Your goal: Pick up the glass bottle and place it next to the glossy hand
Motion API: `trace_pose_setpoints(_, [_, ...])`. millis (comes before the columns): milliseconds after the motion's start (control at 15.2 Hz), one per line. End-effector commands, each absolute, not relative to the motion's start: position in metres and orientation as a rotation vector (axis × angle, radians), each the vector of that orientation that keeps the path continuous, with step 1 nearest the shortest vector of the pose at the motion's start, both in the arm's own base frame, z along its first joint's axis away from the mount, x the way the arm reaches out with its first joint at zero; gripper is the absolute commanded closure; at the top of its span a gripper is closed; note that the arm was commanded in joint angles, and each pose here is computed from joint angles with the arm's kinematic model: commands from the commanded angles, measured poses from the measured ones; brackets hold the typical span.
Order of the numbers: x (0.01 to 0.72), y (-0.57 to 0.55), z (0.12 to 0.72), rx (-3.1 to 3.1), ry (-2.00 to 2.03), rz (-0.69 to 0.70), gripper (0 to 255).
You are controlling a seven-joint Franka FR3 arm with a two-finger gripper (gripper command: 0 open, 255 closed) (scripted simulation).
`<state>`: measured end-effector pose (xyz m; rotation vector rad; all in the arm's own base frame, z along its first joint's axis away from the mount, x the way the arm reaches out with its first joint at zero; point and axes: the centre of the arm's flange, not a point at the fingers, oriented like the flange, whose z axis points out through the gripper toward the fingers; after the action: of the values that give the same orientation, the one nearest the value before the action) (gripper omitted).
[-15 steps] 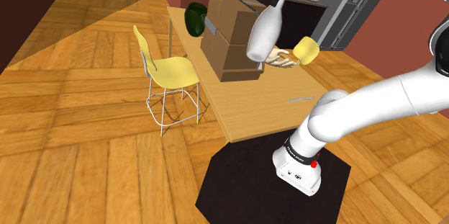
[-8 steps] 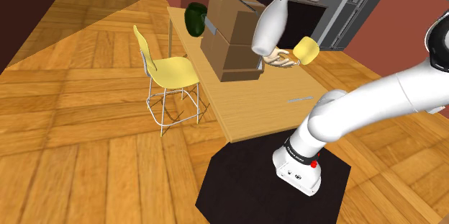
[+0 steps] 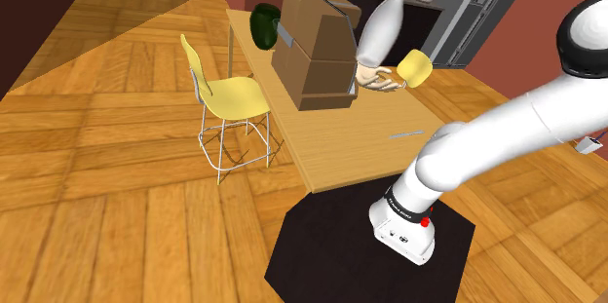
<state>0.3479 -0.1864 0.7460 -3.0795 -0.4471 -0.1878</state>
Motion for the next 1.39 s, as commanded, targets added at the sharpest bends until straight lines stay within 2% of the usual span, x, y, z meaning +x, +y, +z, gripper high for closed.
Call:
trace_pose_setpoints(0, [0.350, -0.212, 0.746, -3.081, -0.449, -0.188, 255])
trace_pose_setpoints(1122, [0.357, -0.437, 0.748, -3.081, -0.449, -0.188, 255])
trace_pose_setpoints(1320, [0.357, -0.445, 0.737, -3.081, -0.449, -0.188, 255])
